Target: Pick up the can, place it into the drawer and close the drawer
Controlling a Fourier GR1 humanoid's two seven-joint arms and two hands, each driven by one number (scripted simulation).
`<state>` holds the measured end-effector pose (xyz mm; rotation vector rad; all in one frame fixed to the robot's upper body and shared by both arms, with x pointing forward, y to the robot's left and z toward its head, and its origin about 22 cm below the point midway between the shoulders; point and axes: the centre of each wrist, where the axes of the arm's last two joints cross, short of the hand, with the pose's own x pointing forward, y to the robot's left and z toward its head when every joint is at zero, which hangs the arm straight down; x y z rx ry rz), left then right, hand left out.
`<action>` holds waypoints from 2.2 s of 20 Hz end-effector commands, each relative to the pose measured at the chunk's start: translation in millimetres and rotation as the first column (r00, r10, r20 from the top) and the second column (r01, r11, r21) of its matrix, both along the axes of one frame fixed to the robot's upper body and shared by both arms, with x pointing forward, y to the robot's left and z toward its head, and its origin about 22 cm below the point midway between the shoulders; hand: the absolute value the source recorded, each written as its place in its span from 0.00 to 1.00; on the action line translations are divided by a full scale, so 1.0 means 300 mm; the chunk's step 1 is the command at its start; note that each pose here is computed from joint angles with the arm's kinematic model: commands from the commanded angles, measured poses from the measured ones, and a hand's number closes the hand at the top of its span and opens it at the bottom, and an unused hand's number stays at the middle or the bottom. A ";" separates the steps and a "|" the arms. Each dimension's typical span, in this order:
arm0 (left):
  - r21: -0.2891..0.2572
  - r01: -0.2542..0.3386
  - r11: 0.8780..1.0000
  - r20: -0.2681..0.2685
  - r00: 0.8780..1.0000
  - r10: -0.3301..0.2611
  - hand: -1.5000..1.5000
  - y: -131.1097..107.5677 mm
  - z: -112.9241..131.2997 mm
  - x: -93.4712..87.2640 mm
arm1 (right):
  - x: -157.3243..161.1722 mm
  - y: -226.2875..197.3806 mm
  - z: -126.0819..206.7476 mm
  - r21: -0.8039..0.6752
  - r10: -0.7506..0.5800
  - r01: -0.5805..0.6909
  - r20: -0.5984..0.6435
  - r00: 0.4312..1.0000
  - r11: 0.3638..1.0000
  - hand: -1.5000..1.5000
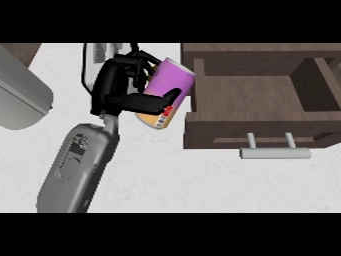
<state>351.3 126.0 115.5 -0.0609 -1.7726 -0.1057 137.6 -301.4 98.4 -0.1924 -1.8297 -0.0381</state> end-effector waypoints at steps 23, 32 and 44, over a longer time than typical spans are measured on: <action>0.107 0.017 0.994 0.018 1.000 -0.019 1.00 -0.451 0.480 0.190 | 0.035 -0.025 0.031 -0.002 0.020 -0.020 0.004 1.000 1.000 0.00; 0.159 -0.015 0.987 0.018 1.000 0.012 1.00 -0.498 0.425 0.217 | 0.082 0.005 0.050 0.000 0.027 -0.027 -0.005 1.000 1.000 0.00; 0.217 -0.081 0.973 0.030 0.997 0.076 1.00 -0.489 0.323 0.244 | 0.132 0.028 -0.002 -0.028 0.070 -0.070 0.005 0.998 0.997 0.00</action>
